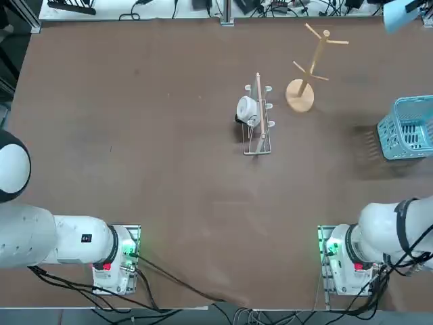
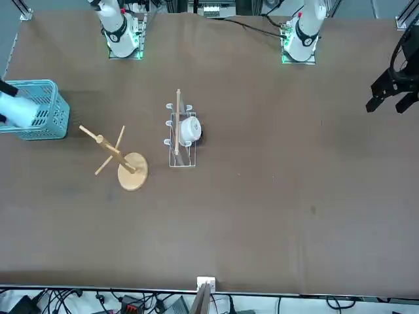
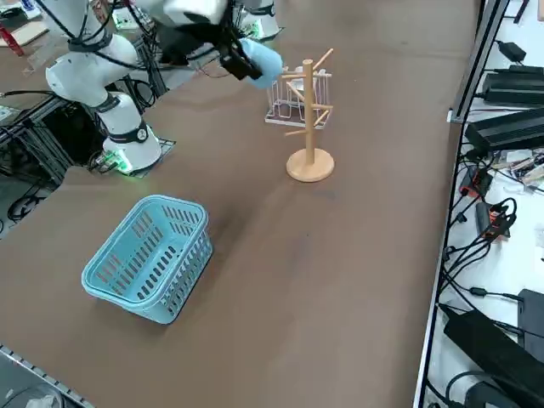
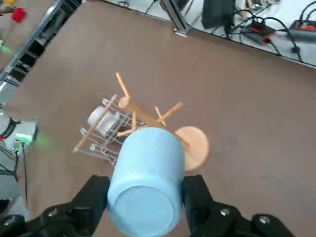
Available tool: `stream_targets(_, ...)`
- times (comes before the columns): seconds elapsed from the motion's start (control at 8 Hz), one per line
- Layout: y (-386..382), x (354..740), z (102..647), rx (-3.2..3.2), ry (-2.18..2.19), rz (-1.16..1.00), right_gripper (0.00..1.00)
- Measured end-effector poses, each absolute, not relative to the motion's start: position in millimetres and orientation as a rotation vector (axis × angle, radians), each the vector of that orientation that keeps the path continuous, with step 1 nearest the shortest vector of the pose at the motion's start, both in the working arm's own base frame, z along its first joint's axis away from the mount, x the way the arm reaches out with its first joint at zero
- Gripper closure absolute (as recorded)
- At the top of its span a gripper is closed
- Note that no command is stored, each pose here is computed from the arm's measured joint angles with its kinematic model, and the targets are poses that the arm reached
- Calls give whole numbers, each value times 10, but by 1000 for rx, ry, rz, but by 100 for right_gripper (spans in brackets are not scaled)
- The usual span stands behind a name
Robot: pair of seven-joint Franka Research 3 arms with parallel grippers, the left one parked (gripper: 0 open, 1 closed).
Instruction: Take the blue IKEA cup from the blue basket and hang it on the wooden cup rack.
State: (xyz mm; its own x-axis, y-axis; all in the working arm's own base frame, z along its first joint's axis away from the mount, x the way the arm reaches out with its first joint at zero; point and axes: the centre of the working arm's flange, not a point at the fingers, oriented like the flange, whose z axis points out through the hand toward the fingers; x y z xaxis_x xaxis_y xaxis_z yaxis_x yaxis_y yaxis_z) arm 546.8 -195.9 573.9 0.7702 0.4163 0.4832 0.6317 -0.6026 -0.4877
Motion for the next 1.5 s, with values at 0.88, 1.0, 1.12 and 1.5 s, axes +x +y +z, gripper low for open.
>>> stream_targets(0.88,-1720,5473,5178,-2128,-813,-421,15)
stream_targets(1.0,-1636,5508,5182,-2123,-826,-422,15)
stream_targets(1.12,-1557,5548,5177,-2124,-840,-423,15)
stream_targets(1.5,-1375,5673,4973,-2115,-857,-396,15)
